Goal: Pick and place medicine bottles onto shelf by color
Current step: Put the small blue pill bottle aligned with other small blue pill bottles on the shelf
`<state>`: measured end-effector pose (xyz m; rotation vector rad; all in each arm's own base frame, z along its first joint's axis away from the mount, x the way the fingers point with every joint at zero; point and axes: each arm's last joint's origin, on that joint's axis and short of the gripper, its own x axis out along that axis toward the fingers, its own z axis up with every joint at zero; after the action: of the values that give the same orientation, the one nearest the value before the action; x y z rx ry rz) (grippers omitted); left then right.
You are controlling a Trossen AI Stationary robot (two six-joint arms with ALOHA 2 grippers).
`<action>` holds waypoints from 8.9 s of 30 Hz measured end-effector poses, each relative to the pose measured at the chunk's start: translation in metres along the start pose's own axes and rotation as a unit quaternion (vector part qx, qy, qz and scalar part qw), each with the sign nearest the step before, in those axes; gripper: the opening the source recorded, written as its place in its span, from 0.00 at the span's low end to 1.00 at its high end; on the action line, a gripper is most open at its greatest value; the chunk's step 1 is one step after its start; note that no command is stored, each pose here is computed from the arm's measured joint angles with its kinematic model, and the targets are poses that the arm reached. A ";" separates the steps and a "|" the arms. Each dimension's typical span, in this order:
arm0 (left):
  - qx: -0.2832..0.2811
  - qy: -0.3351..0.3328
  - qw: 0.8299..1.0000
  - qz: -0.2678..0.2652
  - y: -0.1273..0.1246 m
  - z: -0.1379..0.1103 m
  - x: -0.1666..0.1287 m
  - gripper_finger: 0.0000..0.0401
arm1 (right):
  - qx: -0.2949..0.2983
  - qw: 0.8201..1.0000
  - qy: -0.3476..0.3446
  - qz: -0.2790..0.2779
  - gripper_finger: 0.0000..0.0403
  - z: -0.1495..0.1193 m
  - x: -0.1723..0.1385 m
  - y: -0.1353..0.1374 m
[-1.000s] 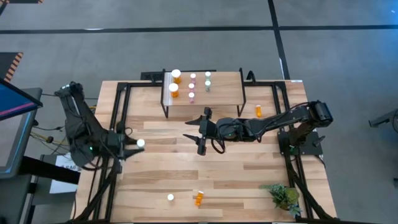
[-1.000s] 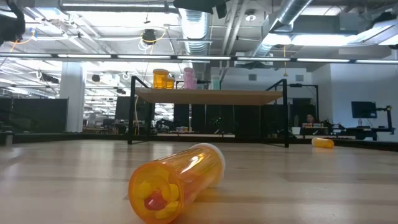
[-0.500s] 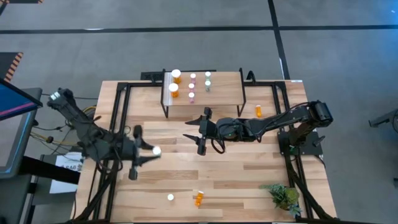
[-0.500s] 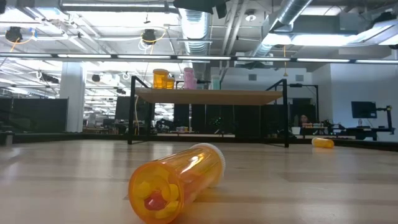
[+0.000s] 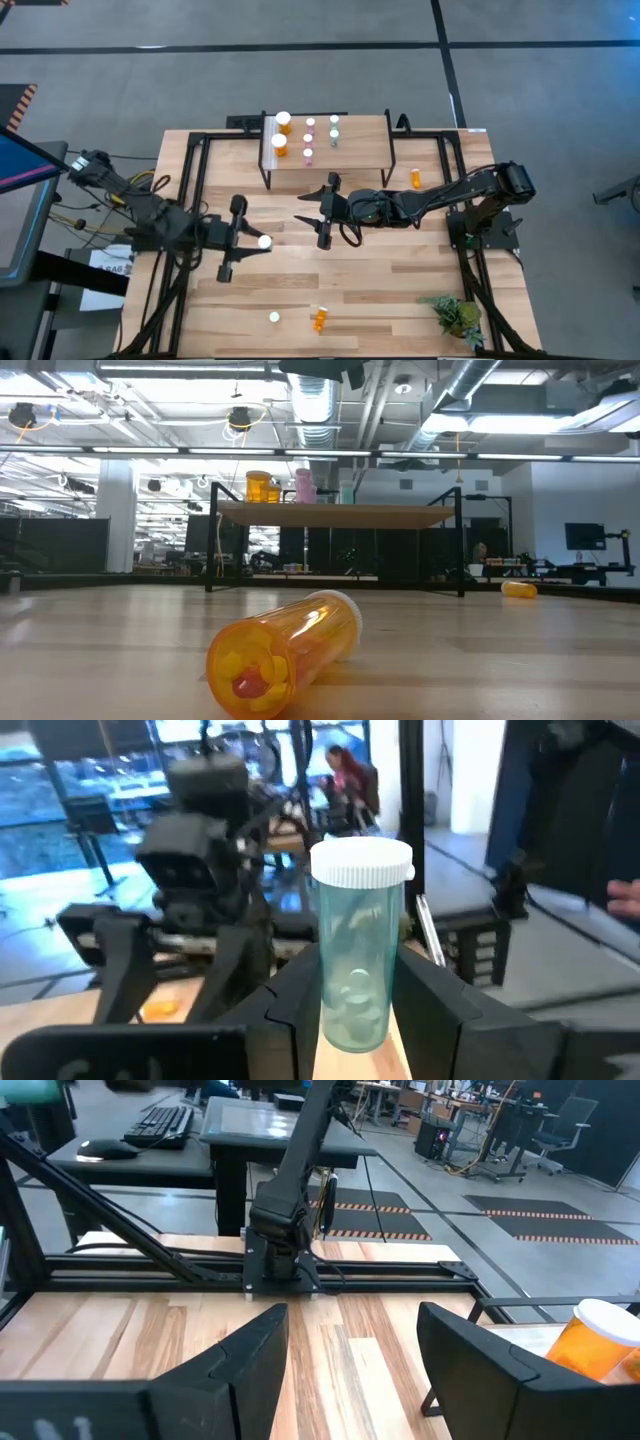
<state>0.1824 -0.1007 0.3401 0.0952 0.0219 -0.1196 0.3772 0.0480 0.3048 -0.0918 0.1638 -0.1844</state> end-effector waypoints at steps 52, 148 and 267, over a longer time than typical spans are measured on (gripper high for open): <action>-0.098 -0.012 0.995 0.033 0.054 -0.096 -0.017 0.23 | 0.157 0.987 -0.019 -0.003 0.61 0.004 0.001 -0.005; -0.091 -0.018 0.995 0.021 0.041 -0.093 0.009 0.23 | 0.129 0.978 -0.063 0.153 0.51 0.006 0.036 0.014; -0.102 0.035 0.990 0.094 0.050 -0.089 -0.030 0.48 | 0.119 0.969 -0.023 -0.215 0.32 -0.081 -0.024 -0.133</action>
<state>0.1570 -0.0395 0.2566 -0.1034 0.0943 0.0746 0.3168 -0.0840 0.2435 0.1095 0.0719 -0.6333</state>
